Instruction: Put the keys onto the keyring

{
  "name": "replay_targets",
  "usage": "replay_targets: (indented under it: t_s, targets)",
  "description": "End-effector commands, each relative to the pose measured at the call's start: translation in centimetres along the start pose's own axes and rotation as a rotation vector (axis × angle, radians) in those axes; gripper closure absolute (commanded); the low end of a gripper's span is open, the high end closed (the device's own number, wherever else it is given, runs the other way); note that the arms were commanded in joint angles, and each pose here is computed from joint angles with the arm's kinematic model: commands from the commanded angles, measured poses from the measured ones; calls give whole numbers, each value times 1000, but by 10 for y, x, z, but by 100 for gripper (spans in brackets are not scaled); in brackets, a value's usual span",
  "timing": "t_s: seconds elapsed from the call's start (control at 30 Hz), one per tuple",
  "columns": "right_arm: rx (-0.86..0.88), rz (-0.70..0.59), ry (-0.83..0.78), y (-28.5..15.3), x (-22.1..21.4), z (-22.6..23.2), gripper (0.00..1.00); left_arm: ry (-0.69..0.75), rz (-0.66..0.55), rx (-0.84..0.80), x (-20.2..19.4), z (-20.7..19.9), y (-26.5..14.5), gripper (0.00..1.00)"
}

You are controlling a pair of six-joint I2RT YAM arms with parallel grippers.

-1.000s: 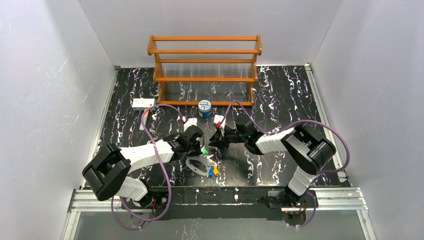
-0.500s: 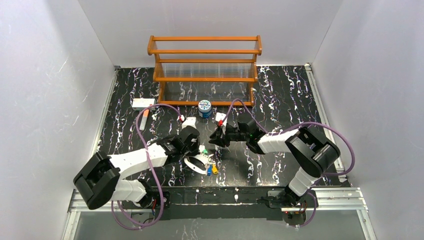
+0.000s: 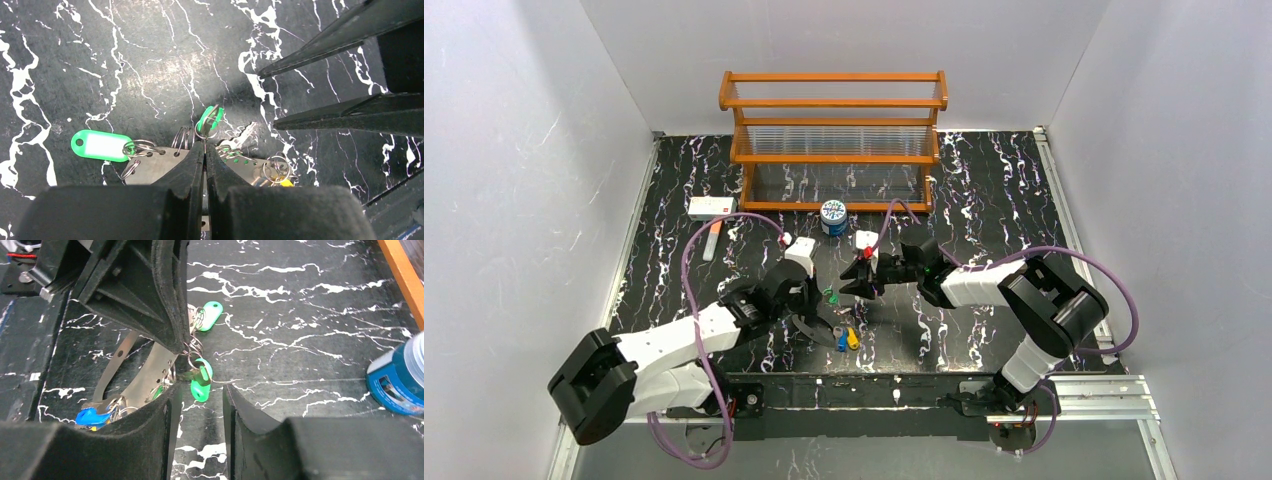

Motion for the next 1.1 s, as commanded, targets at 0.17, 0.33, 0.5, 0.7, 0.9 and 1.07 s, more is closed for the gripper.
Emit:
replay_targets:
  t_s: [0.17, 0.33, 0.5, 0.7, 0.9, 1.07]
  targets:
    - [101, -117, -195, 8, 25, -9, 53, 105, -92, -188, 9, -12, -14, 100]
    - [124, -134, -240, 10, 32, -11, 53, 163, -116, -252, 8, -14, -19, 100]
    - [120, -137, -284, 5, 37, -9, 54, 219, -182, -323, 11, -16, -27, 100]
    - [145, -112, -326, -4, 39, -3, 54, 283, -289, -449, 12, -20, -38, 100]
    - [159, -139, -367, -11, 51, 2, 54, 328, -338, -504, 13, -22, -44, 100]
    - [205, -167, -369, -8, 54, 7, 58, 346, -351, -529, 14, -25, -46, 100]
Point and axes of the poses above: each gripper's point midway between its finger pads, its own y axis out along the fingers, its own z axis along the line the jaws close on, x = y × z, the point moved 7 cm from there along -y, back along the fingers, and after that the axes turned 9 degrees about -y, right-handed, at the moved point
